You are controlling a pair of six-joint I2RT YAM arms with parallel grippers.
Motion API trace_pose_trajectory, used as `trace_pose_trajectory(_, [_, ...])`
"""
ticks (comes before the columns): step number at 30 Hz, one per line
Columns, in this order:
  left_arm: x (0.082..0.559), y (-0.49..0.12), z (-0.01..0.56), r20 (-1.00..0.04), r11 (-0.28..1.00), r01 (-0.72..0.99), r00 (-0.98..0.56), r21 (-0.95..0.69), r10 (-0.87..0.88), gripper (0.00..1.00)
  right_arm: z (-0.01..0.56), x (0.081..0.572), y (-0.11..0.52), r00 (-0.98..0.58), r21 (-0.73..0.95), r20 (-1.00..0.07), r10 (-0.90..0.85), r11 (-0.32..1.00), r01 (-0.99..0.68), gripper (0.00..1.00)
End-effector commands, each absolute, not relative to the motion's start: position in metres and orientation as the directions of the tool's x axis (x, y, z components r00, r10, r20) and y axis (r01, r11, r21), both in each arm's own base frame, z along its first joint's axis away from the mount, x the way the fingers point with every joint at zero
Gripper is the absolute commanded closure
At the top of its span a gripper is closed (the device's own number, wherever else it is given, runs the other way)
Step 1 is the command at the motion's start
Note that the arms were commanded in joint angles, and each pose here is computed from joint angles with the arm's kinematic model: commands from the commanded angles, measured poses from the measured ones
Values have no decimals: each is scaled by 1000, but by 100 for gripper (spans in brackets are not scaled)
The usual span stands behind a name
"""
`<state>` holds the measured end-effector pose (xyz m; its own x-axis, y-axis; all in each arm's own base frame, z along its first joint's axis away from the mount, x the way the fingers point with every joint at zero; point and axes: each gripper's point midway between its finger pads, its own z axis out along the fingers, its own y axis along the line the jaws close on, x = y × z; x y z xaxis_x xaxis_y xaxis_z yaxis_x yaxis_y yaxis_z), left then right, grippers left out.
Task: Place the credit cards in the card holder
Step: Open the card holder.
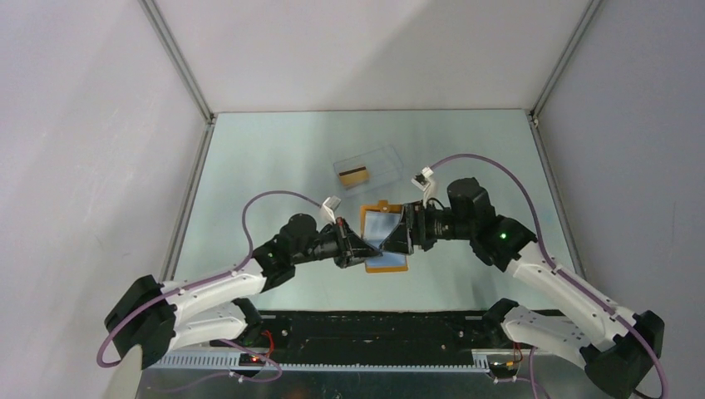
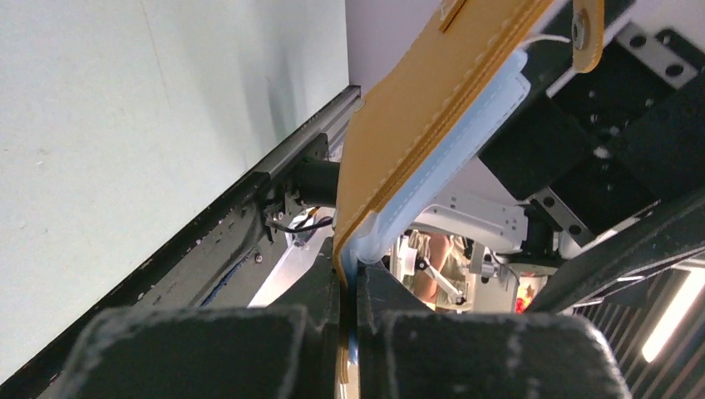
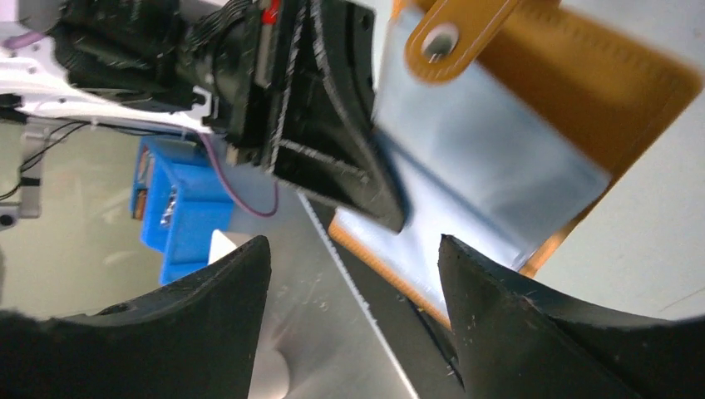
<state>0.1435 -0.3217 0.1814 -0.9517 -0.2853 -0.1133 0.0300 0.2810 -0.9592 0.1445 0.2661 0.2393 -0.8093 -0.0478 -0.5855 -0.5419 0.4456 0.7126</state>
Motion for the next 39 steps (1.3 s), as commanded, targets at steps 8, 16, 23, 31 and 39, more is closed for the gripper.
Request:
trace_pose_trajectory(8, [117, -342, 235, -272, 161, 253, -956, -954, -108, 100, 233, 184, 279, -716, 586, -694, -78, 516, -625, 16])
trace_pose_trajectory(16, [107, -338, 254, -353, 106, 345, -933, -933, -73, 100, 233, 178, 279, -723, 612, -684, -90, 468, -637, 11])
trace_pose_trajectory(23, [102, -330, 275, -423, 59, 420, -901, -906, -95, 100, 233, 167, 281, -765, 684, -635, -104, 385, -620, 11])
trace_pose_trajectory(31, [104, -322, 287, -470, 49, 468, -869, -882, -152, 100, 242, 138, 284, -793, 768, -588, -156, 198, -609, 14])
trace_pose_trajectory(39, [106, -322, 267, -454, 86, 446, -879, -891, -143, 100, 264, 157, 252, -824, 805, -567, 4, 215, -553, 12])
